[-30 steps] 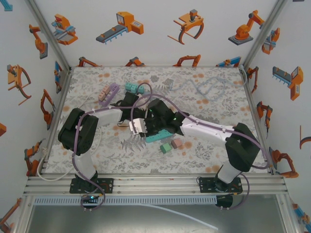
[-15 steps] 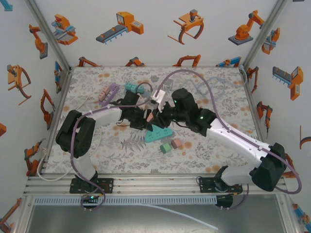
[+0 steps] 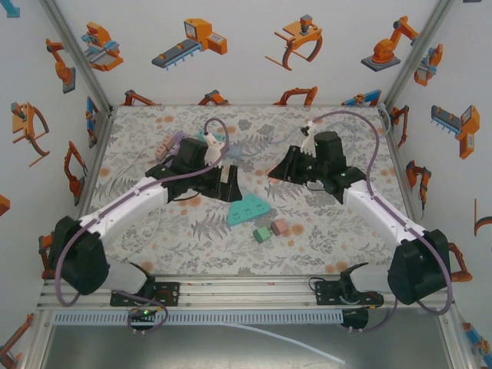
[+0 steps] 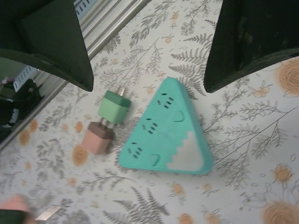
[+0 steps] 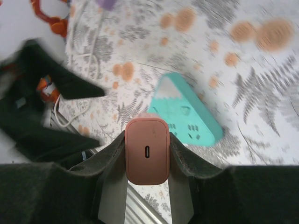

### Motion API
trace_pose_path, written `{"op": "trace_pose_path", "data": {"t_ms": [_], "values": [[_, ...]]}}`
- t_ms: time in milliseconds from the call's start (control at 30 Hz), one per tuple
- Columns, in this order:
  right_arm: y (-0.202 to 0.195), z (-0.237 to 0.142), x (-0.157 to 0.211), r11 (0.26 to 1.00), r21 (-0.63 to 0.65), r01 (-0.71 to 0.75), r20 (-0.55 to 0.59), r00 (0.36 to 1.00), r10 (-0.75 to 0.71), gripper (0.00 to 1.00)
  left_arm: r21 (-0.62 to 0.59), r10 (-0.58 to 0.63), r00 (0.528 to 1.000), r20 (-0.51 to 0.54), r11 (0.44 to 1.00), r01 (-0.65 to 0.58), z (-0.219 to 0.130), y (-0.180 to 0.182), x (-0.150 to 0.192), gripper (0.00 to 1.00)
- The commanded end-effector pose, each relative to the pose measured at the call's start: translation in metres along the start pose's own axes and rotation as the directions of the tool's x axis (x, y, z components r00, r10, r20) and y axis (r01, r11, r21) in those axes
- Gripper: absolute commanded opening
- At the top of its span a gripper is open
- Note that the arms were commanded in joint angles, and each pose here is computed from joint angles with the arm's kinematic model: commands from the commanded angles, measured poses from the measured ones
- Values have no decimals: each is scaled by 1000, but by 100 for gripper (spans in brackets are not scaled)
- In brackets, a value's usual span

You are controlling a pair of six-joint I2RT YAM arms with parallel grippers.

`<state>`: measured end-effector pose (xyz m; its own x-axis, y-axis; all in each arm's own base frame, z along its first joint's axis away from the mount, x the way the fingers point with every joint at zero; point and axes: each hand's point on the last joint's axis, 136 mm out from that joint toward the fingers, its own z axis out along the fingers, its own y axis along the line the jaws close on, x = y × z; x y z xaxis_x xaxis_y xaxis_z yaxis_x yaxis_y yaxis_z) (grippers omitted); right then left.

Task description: Pull the plug off the socket

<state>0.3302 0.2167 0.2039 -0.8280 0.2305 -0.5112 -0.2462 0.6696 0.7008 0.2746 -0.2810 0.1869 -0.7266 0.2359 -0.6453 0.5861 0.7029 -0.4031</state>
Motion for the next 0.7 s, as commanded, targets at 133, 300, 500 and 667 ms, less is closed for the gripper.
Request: {"op": "trace_pose_path", "data": {"t_ms": [133,300,500,667], "values": [[-61,-5,28,980,38,-195,14,981,195,5,160,128,985,118,976,-147,-35,-59,16,97],[-107,-5,61,966,117,-232,7,973,232,5,198,155,975,161,962,-186,-48,-76,27,97],[-133,1,84,953,155,-262,-15,964,267,7,159,140,976,164,973,-166,-50,-68,32,97],[-137,8,98,954,129,-271,-62,958,281,13,107,126,975,184,983,-147,-51,-59,28,97]]}}
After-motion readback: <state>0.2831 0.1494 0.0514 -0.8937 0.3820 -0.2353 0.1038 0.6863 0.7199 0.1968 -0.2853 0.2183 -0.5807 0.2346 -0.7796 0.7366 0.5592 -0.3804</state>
